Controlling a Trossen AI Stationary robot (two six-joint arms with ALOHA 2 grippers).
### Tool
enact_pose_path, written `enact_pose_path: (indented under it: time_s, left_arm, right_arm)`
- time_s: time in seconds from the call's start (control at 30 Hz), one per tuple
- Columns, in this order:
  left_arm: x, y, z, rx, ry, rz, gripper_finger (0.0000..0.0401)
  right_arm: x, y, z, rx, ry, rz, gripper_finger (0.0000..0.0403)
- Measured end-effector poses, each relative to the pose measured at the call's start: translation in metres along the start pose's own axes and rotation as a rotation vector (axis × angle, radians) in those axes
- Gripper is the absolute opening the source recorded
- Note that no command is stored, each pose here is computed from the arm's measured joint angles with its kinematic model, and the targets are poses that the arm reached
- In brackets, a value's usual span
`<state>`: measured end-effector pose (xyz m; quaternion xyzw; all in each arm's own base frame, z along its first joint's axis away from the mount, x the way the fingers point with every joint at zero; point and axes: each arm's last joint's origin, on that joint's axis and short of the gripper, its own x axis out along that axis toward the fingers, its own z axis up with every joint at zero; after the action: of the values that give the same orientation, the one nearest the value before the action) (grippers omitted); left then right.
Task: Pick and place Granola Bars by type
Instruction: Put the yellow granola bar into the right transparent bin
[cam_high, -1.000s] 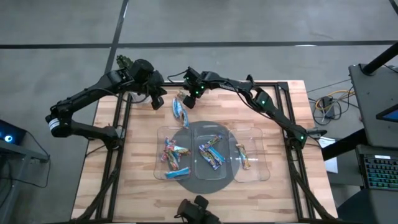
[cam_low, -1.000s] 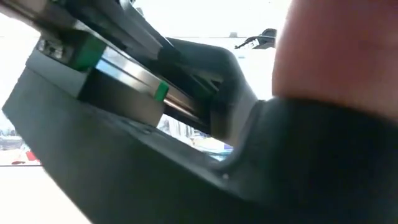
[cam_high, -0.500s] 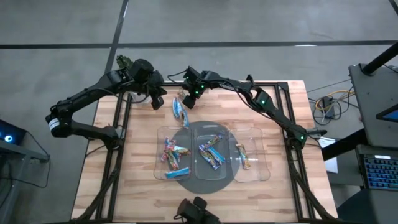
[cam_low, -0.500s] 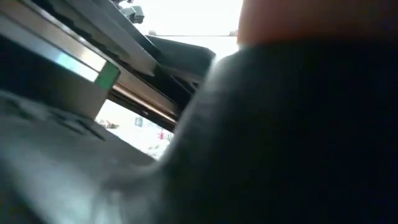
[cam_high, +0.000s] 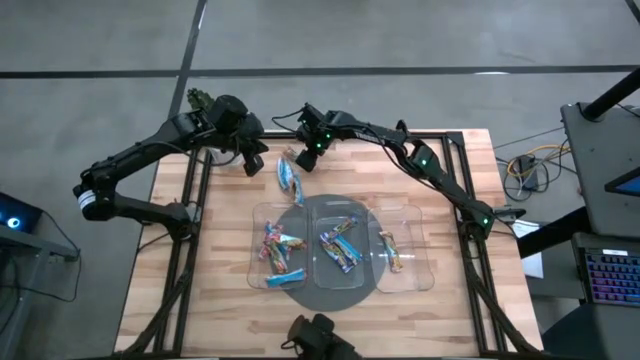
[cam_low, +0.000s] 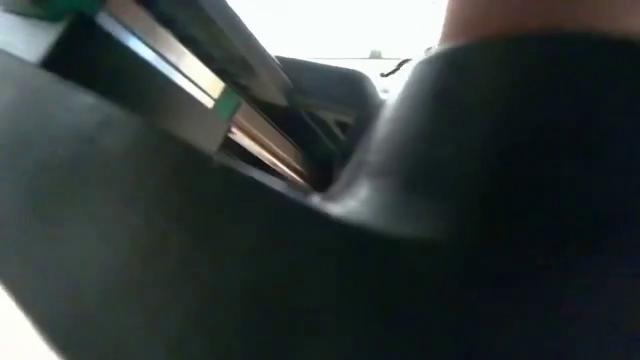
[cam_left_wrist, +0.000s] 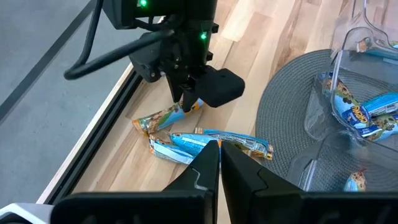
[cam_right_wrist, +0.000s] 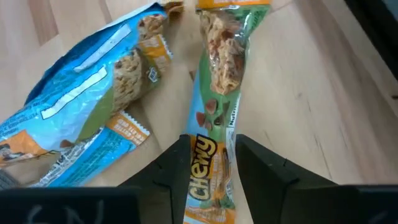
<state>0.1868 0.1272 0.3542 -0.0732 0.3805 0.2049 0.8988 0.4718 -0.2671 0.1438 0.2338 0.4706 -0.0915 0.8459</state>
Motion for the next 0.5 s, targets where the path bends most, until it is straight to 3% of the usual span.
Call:
enact_pose_path:
  time_s: [0.13, 0.33, 0.5]
  left_arm:
    - [0.0, 0.0, 0.0, 0.0, 0.0, 0.0, 0.0]
    - [0.0, 0.0, 0.0, -0.004, 0.0, 0.0, 0.0]
    - [0.0, 0.0, 0.0, -0.005, 0.0, 0.0, 0.0]
  right_arm:
    - [-0.0011, 0.0029, 0.0014, -0.067, -0.006, 0.003, 0.0132]
    - [-0.0021, 0.0017, 0.0016, -0.073, -0.007, 0.001, 0.0148]
    - [-0.0022, 0.003, 0.0005, -0.068, 0.004, 0.033, 0.0116]
